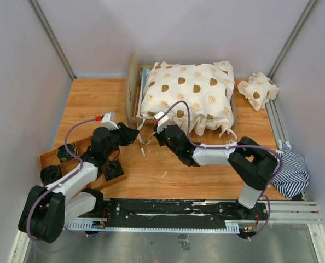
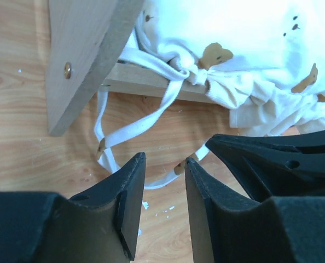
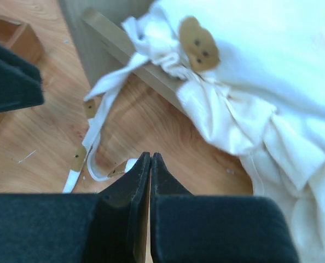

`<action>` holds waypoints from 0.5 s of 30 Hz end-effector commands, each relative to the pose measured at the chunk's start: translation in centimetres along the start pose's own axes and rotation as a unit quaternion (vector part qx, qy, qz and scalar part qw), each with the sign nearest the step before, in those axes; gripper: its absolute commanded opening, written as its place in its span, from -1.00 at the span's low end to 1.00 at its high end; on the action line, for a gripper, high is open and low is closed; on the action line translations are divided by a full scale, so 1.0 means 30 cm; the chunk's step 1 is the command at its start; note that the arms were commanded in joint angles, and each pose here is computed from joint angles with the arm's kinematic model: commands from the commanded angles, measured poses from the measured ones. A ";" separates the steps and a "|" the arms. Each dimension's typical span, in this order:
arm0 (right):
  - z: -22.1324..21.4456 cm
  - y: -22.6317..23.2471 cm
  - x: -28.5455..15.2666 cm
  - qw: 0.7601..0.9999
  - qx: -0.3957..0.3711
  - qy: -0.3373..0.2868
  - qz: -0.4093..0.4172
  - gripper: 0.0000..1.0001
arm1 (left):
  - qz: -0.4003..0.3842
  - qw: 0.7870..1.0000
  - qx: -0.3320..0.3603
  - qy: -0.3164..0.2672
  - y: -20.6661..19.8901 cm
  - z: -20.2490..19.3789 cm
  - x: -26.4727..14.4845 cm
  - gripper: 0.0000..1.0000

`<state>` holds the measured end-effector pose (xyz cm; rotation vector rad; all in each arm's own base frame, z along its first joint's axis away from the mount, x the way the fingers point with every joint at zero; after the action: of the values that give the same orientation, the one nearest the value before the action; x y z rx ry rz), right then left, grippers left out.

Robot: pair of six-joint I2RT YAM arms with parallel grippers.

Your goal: Set up the pet bed

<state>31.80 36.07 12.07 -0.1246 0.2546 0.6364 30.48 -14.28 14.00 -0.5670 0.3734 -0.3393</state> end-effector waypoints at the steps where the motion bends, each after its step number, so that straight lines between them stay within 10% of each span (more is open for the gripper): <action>1: 0.080 0.002 0.027 0.989 -0.113 -0.067 0.061 -0.99 | -0.045 0.997 0.059 -0.034 -0.049 0.037 0.002 -0.22; 15: 0.178 0.002 0.018 0.970 -0.163 -0.096 0.151 -0.99 | -0.159 0.966 0.205 0.006 -0.169 -0.014 0.036 -0.19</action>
<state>33.47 36.80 13.84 -0.3815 0.0337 0.9197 29.86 -16.60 13.99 -0.3619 0.3164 -0.5462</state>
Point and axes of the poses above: each gripper's point midway between its finger pads, its own x axis out along the fingers, its own y axis along the line the jaws close on, z = x × y, the point moved 1 cm from there along -x, back along the fingers, and after that the axes turned 1 degree about x, right-handed, at the moved point
